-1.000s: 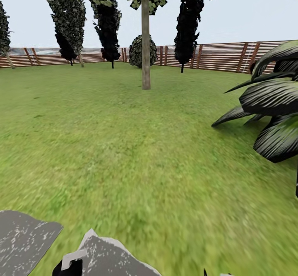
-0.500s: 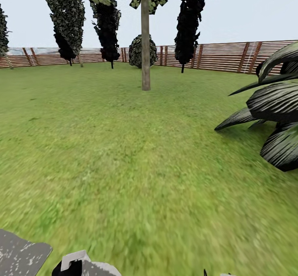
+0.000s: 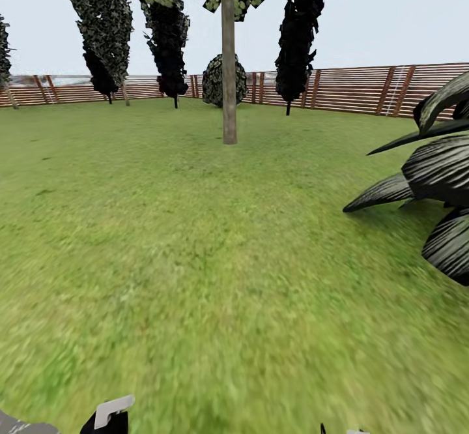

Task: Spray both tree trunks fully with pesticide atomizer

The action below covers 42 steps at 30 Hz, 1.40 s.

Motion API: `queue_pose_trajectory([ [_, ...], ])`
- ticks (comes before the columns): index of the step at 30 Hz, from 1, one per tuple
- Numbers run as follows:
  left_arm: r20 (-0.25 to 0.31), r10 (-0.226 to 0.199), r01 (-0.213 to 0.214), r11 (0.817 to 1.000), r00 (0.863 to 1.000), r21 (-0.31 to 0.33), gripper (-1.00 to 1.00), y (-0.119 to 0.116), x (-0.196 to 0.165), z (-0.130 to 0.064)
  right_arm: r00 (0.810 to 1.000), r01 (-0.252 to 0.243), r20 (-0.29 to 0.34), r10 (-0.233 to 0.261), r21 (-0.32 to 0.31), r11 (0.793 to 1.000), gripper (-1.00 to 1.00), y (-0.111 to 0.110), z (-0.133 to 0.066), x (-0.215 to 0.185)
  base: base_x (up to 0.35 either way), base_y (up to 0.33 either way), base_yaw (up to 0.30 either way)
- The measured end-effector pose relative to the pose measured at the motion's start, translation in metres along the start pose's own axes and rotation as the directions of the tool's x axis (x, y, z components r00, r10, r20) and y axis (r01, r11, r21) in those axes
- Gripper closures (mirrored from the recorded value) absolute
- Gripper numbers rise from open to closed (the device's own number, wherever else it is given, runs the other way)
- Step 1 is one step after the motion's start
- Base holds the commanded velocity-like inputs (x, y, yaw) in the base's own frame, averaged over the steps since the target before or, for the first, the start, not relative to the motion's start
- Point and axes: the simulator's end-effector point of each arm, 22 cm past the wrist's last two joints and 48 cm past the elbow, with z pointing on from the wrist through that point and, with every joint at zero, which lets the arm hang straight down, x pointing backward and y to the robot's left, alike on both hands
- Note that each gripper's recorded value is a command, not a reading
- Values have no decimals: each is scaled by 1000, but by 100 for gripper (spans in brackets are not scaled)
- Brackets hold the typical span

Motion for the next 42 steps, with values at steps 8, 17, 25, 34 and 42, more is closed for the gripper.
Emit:
queue_pose_trajectory([
  [8,0,1,-1,1000,1000,1,100,0,0,0,1000,0,0,0,0,1000,-100,0,0,0,334,0,0],
  [17,0,2,-2,1000,1000,1,100,0,0,0,1000,0,0,0,0,1000,-100,0,0,0,334,0,0],
  [25,-1,1,-1,1000,1000,1,100,0,0,0,1000,0,0,0,0,1000,-100,0,0,0,334,0,0],
  [34,-1,1,-1,1000,1000,0,100,0,0,0,1000,0,0,0,0,1000,-100,0,0,0,334,0,0],
  [42,0,1,-1,1000,1000,1,100,0,0,0,1000,0,0,0,0,1000,-100,0,0,0,334,0,0],
])
